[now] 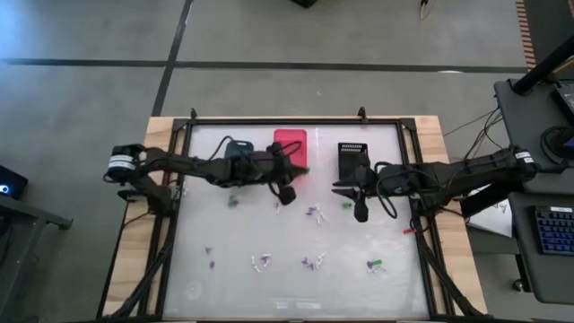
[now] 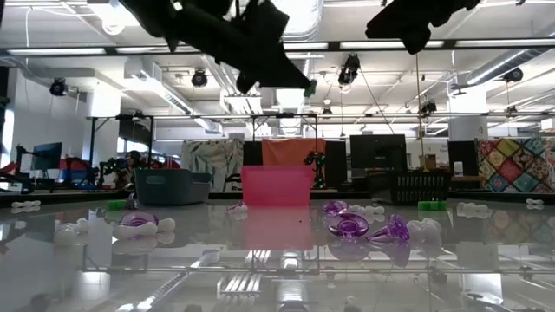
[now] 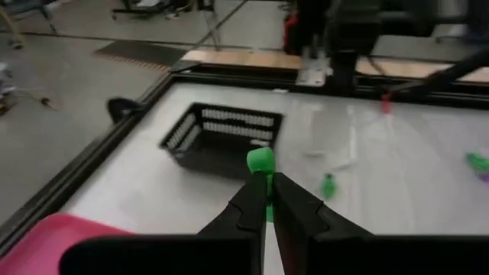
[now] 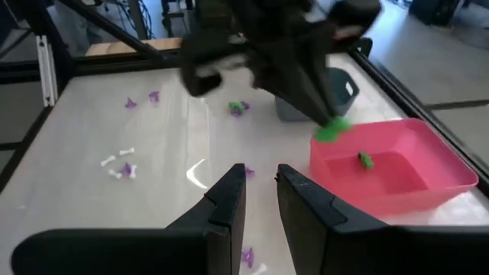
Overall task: Sort Halloween decoration
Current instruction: Put the green skeleton toy into the pink bin
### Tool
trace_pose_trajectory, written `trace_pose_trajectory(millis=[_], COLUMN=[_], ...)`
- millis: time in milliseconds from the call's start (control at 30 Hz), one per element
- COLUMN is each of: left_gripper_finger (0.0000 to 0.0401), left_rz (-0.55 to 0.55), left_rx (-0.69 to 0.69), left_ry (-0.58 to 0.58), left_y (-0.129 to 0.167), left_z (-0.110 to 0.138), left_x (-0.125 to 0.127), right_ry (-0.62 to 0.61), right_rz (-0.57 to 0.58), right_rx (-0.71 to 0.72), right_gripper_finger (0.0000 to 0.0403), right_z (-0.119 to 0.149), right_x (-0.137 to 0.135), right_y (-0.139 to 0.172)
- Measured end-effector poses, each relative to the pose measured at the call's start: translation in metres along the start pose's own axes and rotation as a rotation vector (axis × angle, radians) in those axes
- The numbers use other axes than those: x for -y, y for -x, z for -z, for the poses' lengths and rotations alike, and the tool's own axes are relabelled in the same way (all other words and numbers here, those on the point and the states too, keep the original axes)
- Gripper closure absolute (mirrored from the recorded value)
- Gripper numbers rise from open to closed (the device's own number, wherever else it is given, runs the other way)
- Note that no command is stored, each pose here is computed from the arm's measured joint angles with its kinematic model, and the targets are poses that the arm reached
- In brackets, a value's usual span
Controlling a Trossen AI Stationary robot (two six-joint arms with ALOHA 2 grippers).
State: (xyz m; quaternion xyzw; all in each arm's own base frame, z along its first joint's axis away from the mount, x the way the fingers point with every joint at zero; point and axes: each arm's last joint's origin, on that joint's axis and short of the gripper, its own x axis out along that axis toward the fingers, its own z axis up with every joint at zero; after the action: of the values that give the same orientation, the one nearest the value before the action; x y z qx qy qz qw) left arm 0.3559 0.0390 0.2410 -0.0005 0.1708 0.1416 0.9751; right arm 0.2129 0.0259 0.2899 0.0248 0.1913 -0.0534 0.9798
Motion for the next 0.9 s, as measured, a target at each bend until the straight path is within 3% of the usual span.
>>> trace_pose_trajectory(millis=[267,433,900], left_gripper_finger=[0.0400,0.0400,0.0386], left_rz=[-0.165,-0.281,-0.284], left_rx=[-0.065,-0.234,-0.294], left_ry=[0.074,0.208,0.251], left_y=[-0.016,-0.017,-0.017], left_z=[0.015,0.039,0.047], left_x=[-0.062,-0.103,-0.110], right_ry=[0.048,0.047,-0.062], right_rz=[0.008,0.094,0.107], right_rx=[0.040,0.051,0.020], right_gripper_finger=[0.0335,0.0335,0.0335], right_z=[-0.001,-0.001,0.003], right_x=[0.000,0.003,0.002], right_y=[-0.002,-0.002,-0.011])
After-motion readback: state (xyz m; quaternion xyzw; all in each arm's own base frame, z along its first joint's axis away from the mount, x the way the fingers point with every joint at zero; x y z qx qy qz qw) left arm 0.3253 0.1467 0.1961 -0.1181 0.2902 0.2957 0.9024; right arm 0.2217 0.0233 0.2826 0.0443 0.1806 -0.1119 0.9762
